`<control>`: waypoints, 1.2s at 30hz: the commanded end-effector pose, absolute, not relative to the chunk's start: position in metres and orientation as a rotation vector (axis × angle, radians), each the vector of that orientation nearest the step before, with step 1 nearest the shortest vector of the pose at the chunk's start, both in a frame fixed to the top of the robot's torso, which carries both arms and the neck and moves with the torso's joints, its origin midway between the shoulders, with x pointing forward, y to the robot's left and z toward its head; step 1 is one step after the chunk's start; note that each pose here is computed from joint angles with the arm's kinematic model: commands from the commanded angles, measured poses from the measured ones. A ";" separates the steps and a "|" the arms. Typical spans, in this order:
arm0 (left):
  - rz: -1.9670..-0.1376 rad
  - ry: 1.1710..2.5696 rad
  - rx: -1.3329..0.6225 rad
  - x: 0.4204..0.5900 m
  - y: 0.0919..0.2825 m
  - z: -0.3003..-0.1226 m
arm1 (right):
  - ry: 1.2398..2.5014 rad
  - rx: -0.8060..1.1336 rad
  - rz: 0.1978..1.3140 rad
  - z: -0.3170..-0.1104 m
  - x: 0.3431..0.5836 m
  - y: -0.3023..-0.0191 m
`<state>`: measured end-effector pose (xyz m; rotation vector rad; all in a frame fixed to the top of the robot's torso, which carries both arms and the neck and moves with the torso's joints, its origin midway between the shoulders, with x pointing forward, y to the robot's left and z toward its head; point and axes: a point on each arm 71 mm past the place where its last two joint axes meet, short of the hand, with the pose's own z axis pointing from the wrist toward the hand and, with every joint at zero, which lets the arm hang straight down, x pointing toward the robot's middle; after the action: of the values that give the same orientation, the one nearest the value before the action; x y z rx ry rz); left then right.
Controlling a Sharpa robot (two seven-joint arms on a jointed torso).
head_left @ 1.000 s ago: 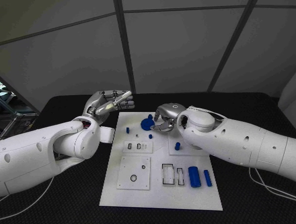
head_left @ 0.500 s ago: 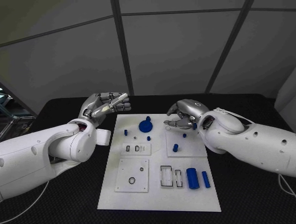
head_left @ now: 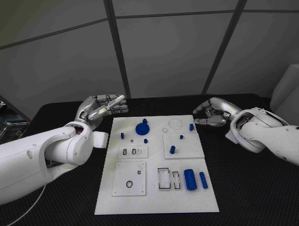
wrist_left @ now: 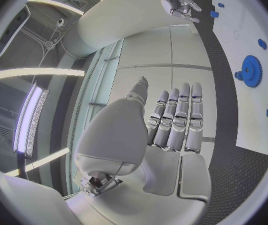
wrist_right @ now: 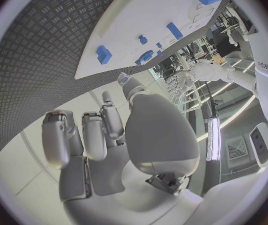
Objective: Assemble the parts on the task board
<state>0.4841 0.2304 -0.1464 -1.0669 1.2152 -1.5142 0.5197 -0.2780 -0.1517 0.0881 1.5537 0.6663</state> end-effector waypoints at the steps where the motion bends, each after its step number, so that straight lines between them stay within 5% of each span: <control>1: -1.539 1.222 -1.053 0.484 0.228 -0.145 | 1.552 0.088 0.749 -0.151 0.522 -0.279; 36: -1.536 1.224 -1.057 0.487 0.227 -0.148 | 1.653 0.048 0.741 -0.184 0.527 -0.278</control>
<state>0.4876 0.2281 -0.1496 -1.0681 1.2228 -1.5228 0.5272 -0.2801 -0.1840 0.0661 1.6476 0.7294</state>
